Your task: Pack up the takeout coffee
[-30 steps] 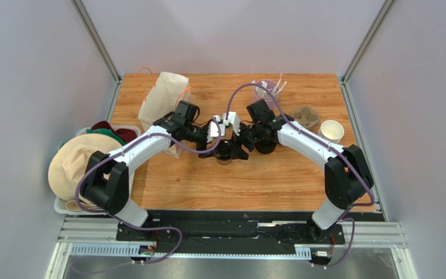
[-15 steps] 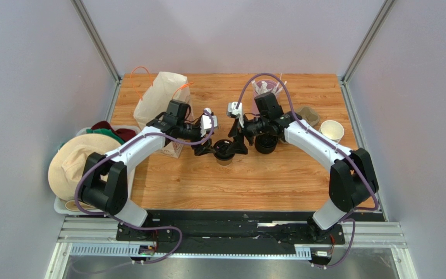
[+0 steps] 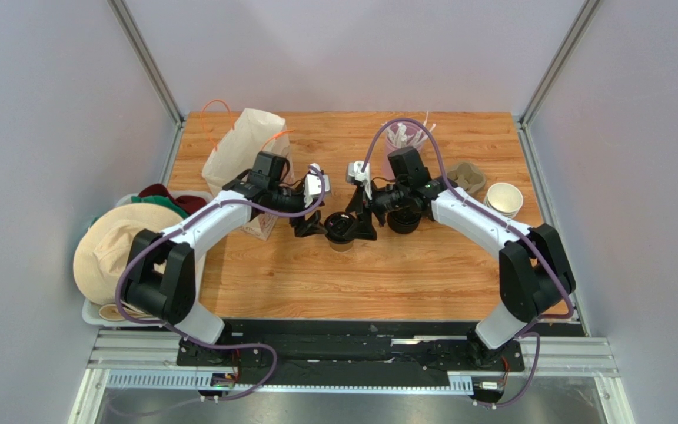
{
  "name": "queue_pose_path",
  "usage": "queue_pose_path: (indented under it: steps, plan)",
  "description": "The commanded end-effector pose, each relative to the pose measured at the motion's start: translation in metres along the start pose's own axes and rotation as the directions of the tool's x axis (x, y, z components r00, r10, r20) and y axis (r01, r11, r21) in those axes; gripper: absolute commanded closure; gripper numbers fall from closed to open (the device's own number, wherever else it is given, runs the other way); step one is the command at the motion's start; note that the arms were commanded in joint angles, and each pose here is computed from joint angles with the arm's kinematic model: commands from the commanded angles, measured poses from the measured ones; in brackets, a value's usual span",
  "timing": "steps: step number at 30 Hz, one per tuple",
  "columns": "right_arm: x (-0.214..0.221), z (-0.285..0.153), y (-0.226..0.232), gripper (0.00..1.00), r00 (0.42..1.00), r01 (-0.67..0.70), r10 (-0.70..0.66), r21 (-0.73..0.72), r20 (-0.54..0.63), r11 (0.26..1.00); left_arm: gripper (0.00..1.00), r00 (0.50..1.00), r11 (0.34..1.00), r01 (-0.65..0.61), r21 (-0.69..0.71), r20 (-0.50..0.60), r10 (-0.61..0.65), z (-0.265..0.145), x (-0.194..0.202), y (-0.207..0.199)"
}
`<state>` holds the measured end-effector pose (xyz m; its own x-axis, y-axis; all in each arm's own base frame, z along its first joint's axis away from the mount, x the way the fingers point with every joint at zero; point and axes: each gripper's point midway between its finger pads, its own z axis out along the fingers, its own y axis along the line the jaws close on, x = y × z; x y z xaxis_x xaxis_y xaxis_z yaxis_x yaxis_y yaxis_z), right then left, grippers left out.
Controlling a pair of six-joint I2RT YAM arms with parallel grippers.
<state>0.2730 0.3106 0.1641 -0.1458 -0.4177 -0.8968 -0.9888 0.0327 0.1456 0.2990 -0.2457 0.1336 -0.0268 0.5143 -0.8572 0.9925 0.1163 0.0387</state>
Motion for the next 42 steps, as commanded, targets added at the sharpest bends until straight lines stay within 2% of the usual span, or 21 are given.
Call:
queue_pose_path:
  steps: [1, 16, 28, 36, 42]
  plan:
    - [0.001, 0.003, -0.016, 0.16, 0.997, 0.080, -0.081, 0.050, 0.012, 0.996, 0.13, 0.999, 0.998, -0.041, 0.052, 0.016, 0.040, 0.005, -0.011, 0.000]
    - [0.015, 0.009, -0.039, 0.16, 0.998, 0.054, -0.057, 0.124, 0.016, 0.991, 0.13, 1.000, 0.996, -0.030, 0.087, 0.002, 0.030, 0.019, -0.015, -0.002]
    - [0.026, 0.011, -0.034, 0.16, 1.000, 0.023, -0.022, 0.095, -0.008, 0.995, 0.14, 0.999, 0.991, -0.044, 0.125, -0.022, 0.047, 0.025, -0.014, -0.009]
    - [0.036, 0.015, -0.036, 0.20, 0.999, -0.026, 0.028, 0.092, -0.020, 0.995, 0.15, 0.997, 0.989, -0.051, 0.140, -0.042, 0.057, 0.029, -0.012, -0.012]
    - [0.038, 0.015, -0.039, 0.26, 0.998, -0.045, 0.048, 0.101, -0.032, 0.994, 0.21, 0.996, 0.987, -0.050, 0.151, -0.063, 0.060, 0.030, -0.010, -0.013]
